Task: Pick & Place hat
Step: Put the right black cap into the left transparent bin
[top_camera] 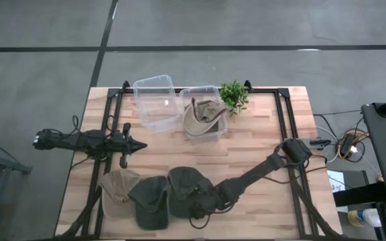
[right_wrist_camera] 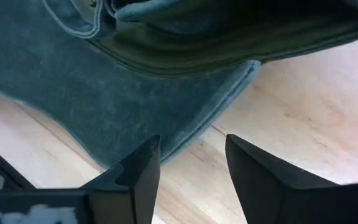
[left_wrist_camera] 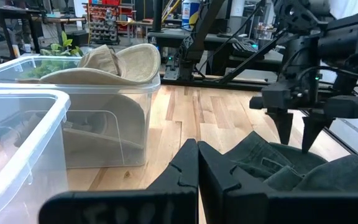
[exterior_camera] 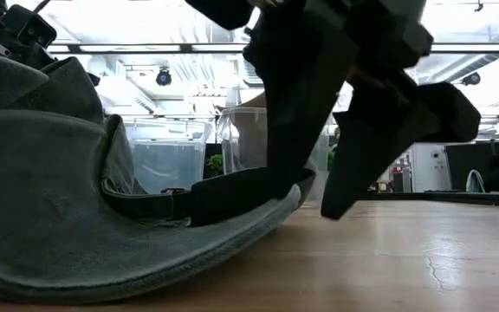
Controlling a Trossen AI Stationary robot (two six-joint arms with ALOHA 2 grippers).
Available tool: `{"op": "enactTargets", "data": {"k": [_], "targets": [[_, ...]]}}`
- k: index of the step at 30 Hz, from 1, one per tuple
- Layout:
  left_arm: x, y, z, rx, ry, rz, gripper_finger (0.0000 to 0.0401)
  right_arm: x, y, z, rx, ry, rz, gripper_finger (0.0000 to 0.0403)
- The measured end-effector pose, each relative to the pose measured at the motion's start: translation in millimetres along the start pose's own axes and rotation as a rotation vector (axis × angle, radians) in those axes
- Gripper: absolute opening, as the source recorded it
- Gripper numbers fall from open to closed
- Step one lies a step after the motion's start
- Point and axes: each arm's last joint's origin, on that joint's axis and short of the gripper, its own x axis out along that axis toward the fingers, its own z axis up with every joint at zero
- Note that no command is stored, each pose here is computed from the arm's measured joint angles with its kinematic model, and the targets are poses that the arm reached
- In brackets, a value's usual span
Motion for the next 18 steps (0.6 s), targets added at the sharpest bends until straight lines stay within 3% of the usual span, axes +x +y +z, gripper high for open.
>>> {"op": "enactTargets", "data": {"k": [7,10,16,18], "targets": [[0.0,0.0,0.1,0.000,-0.001,0.000,0.0000,16.9,-1.7,-0.7,-0.008,-0.029,0.147,0.0141],[-0.1,0.0,0.2,0.000,-0.001,0.000,0.0000,18.4,-2.3,1.7,-0.038,-0.061,0.154,0.0123],[0.0,0.0,0.1,0.000,-0.001,0.000,0.0000,17.2,-1.6,4.0,-0.051,-0.113,0.159,0.0032],[0.0,0.0,0.1,0.000,0.000,0.000,0.0000,16.2,-1.0,6.1,-0.069,-0.119,0.161,0.0020]]}}
